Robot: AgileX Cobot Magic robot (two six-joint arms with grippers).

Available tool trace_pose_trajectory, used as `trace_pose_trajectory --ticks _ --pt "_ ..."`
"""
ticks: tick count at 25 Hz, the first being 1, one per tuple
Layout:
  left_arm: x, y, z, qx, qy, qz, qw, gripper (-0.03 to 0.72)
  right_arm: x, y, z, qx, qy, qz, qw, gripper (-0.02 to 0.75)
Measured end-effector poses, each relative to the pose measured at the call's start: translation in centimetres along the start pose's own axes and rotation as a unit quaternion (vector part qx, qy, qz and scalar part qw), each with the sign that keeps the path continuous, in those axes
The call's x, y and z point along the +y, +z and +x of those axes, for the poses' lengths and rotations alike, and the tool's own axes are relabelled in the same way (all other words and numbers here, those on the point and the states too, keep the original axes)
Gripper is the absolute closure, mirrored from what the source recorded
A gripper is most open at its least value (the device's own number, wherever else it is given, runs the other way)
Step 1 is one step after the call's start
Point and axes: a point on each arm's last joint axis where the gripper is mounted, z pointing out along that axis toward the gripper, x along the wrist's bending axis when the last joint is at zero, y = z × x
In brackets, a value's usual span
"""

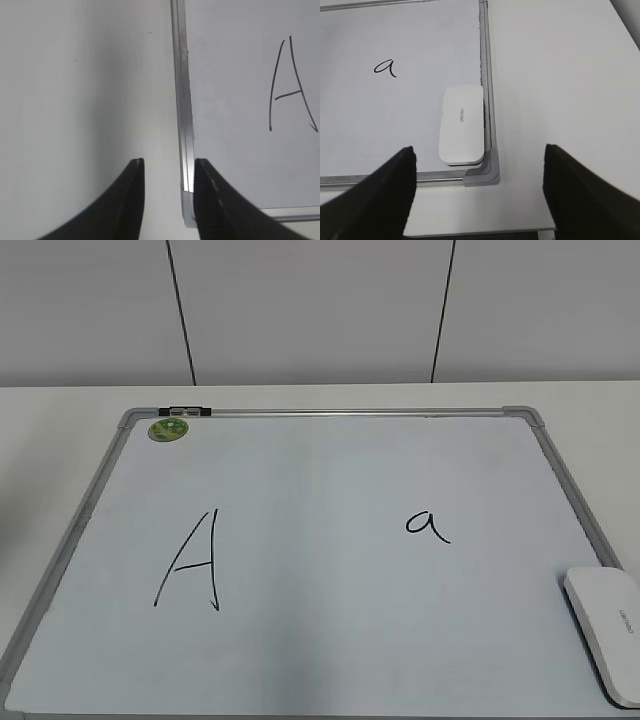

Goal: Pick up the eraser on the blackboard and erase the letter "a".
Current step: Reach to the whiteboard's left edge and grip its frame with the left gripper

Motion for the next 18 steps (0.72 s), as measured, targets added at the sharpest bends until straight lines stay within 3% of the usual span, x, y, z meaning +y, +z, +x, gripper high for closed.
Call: trace_pose_trajectory --ticks 9,18 --pt "5.0 6.1 -0.6 -0.012 -0.010 0.071 0.997 0.446 0.0 0.0 0.0 0.000 0.000 -0.001 1.000 0.151" --pt "7.5 11.9 -1.7 -0.015 0.003 0.119 0.993 0.446 0.0 0.0 0.0 0.000 0.000 -0.001 1.000 0.151"
